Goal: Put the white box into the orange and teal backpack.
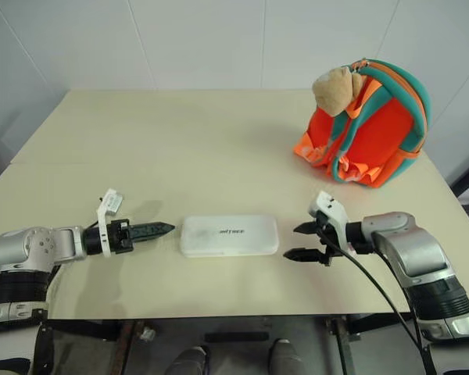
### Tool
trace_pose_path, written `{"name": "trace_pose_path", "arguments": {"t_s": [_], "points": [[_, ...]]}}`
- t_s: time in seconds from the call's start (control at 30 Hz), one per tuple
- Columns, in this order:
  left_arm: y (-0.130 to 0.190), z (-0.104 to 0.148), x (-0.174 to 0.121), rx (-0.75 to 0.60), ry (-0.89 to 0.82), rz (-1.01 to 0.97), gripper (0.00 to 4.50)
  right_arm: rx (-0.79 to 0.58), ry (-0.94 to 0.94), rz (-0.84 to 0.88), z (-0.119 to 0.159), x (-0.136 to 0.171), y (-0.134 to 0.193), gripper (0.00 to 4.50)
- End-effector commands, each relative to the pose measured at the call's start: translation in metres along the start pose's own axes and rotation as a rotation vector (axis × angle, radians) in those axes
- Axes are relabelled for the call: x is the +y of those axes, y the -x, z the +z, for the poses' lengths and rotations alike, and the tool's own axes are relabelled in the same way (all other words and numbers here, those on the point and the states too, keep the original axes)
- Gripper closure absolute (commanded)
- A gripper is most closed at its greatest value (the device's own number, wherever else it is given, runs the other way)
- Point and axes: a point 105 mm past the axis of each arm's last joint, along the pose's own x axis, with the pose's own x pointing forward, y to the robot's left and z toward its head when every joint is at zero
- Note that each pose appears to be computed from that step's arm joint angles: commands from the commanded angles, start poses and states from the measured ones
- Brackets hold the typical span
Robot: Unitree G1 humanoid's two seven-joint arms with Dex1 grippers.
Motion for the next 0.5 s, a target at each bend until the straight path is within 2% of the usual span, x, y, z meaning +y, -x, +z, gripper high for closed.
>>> {"name": "trace_pose_path", "arguments": {"t_s": [0.03, 0.5], "points": [[-0.003, -0.014, -0.003, 0.048, 0.071, -0.013, 0.00, -0.015, 0.039, 0.007, 0.007, 0.002, -0.005, 0.01], [-0.018, -0.028, -0.003, 0.088, 0.194, -0.010, 0.00, -0.064, 0.068, 0.034, 0.018, 0.007, -0.025, 0.01]]}}
